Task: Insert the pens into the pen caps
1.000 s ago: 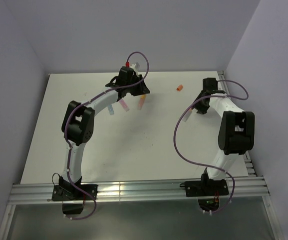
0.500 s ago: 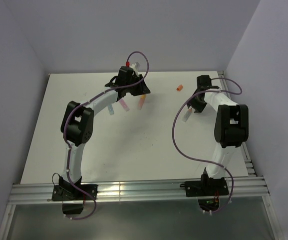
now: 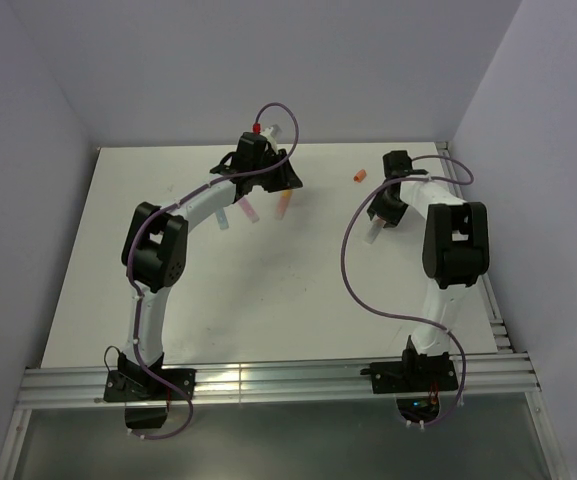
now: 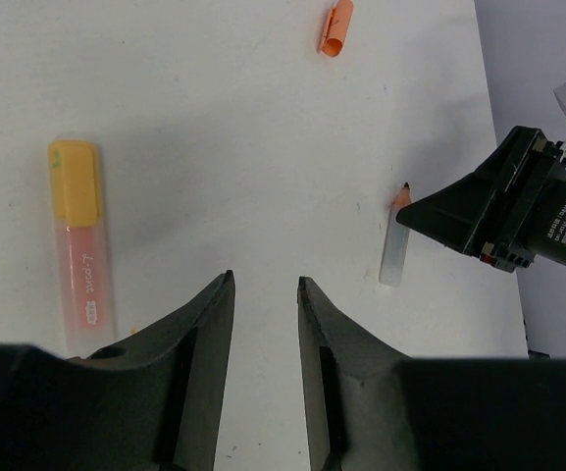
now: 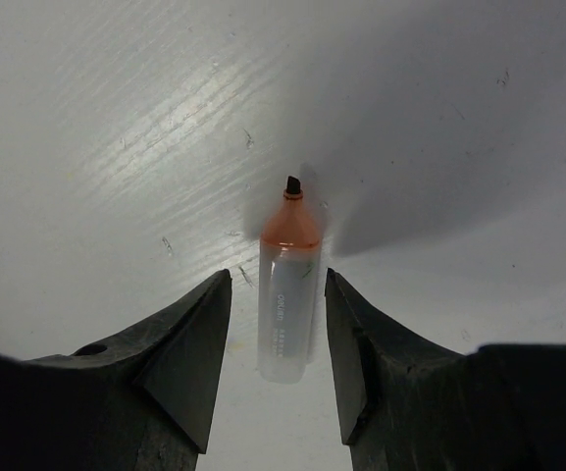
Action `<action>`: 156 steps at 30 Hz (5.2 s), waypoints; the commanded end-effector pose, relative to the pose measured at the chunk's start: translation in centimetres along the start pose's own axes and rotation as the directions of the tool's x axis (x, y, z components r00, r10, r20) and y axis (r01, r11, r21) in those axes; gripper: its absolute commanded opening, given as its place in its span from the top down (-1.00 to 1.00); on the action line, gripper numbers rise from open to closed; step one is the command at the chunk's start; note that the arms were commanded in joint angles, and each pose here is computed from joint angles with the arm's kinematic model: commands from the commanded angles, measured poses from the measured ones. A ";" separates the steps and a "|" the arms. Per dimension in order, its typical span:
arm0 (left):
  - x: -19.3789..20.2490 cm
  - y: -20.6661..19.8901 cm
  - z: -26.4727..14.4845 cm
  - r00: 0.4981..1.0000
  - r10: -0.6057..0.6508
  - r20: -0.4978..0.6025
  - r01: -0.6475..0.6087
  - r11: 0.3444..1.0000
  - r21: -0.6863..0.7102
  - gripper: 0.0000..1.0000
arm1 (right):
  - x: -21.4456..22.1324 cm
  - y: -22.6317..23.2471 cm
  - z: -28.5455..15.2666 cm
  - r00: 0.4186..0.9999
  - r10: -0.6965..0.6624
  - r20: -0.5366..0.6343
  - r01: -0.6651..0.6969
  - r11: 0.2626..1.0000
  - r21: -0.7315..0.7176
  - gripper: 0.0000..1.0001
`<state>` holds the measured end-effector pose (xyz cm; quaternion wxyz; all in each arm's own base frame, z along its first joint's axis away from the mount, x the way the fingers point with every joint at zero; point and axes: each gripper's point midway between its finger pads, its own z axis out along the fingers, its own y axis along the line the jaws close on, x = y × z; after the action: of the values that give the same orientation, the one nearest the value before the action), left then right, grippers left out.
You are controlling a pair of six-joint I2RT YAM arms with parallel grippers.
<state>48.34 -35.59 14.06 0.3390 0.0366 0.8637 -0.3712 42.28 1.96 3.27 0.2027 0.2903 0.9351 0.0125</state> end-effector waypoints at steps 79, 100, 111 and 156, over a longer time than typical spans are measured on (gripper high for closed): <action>4.3 -8.2 -8.4 0.996 -0.087 -0.002 0.074 0.845 0.530 0.01 | 2.9 20.3 -16.3 0.944 -0.226 0.243 0.306 0.875 -0.375 1.00; 3.8 -8.1 -8.2 0.992 -0.128 0.002 0.108 0.842 0.528 0.12 | 6.4 21.6 -16.8 0.940 -0.258 0.222 0.330 0.848 -0.415 1.00; 3.8 -7.8 -7.8 0.990 -0.141 -0.011 0.126 0.850 0.511 0.99 | 6.3 21.7 -16.7 0.940 -0.255 0.226 0.330 0.849 -0.412 0.96; 3.5 -7.0 -12.3 0.985 -0.170 -0.032 0.172 0.953 0.251 0.99 | -9.5 15.7 -13.1 0.954 -0.067 0.293 0.153 0.947 -0.281 -0.08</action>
<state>37.88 -34.08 17.19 0.2551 -0.0146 0.8214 -0.5099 50.76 14.68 22.79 0.3822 0.1684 0.8964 0.1488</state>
